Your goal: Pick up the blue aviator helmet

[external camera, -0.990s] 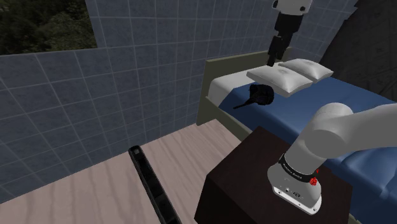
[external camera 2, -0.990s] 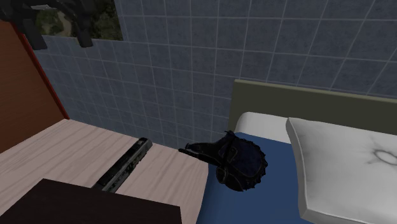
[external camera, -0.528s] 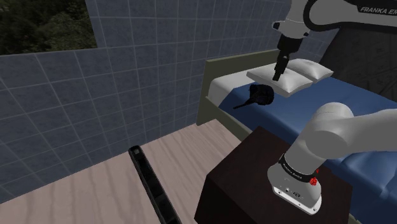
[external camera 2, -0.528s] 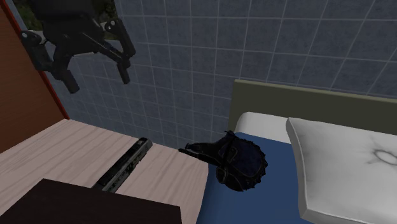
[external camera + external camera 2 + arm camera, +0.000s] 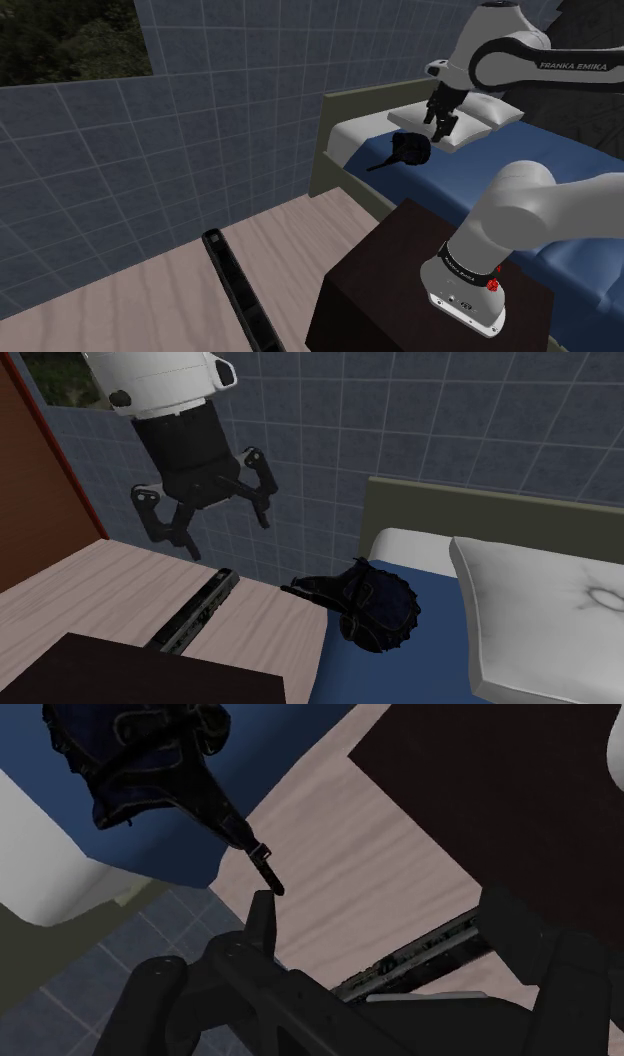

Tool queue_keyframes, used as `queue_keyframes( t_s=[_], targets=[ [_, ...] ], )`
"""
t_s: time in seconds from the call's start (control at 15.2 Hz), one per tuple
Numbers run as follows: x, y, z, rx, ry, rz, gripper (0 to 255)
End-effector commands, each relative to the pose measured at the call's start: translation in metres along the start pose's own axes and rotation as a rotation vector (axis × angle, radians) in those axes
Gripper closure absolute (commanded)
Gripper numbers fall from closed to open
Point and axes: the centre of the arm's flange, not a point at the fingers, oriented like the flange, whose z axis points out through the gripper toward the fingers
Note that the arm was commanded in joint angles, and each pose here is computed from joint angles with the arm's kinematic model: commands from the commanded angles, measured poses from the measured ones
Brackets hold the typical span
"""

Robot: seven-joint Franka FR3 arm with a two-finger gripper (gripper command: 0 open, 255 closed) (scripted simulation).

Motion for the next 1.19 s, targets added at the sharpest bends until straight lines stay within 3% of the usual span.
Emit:
queue_keyframes(
  t_s=[0.0, 0.79, 1.12],
  targets=[
    [-0.007, 0.014, 0.021, -0.022, 0.012, -0.097, 0],
    [-0.022, 0.105, 0.137, -0.128, 0.083, -0.617, 0],
    [-0.021, 0.100, 0.163, -0.129, 0.083, -0.617, 0]
  ],
)
